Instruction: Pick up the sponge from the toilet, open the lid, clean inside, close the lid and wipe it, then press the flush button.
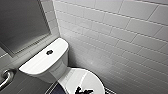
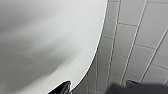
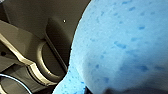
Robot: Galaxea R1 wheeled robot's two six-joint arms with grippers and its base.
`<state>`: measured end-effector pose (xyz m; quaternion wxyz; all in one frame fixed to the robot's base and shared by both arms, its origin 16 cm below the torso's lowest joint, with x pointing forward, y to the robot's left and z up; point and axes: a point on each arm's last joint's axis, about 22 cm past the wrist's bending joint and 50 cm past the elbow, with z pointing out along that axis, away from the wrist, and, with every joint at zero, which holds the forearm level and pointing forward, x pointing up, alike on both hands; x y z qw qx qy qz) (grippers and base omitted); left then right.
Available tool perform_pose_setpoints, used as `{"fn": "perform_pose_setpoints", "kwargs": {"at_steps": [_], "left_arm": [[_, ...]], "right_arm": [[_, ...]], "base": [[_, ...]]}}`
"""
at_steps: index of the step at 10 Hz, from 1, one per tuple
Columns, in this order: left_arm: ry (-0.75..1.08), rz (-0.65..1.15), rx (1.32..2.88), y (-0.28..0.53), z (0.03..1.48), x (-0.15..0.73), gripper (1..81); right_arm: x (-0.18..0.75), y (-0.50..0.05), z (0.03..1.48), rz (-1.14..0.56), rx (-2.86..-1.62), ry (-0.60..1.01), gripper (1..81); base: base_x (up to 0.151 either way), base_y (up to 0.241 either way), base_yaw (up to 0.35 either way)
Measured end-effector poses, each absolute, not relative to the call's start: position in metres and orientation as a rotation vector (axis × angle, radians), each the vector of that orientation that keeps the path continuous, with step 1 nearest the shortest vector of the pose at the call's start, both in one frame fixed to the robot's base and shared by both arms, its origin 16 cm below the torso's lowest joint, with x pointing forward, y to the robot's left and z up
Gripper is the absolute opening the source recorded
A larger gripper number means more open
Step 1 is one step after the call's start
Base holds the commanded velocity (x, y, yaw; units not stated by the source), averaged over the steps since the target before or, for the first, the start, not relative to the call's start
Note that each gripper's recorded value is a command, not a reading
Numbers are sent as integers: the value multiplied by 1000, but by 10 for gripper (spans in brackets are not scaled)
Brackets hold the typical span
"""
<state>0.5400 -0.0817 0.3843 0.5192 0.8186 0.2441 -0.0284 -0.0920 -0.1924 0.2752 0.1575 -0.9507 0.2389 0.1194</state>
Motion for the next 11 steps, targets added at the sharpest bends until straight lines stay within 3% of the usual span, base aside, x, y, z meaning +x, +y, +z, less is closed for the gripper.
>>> {"fn": "perform_pose_setpoints", "kwargs": {"at_steps": [3,11], "left_arm": [[576,-71,1968,-82,385,542,811],[496,-259,2077,-65,347,447,811]], "right_arm": [[-82,-189,270,327,-2717,680,10],[-68,-189,263,332,-2717,665,10]], "base": [[0,0,0],[0,0,0]]}}
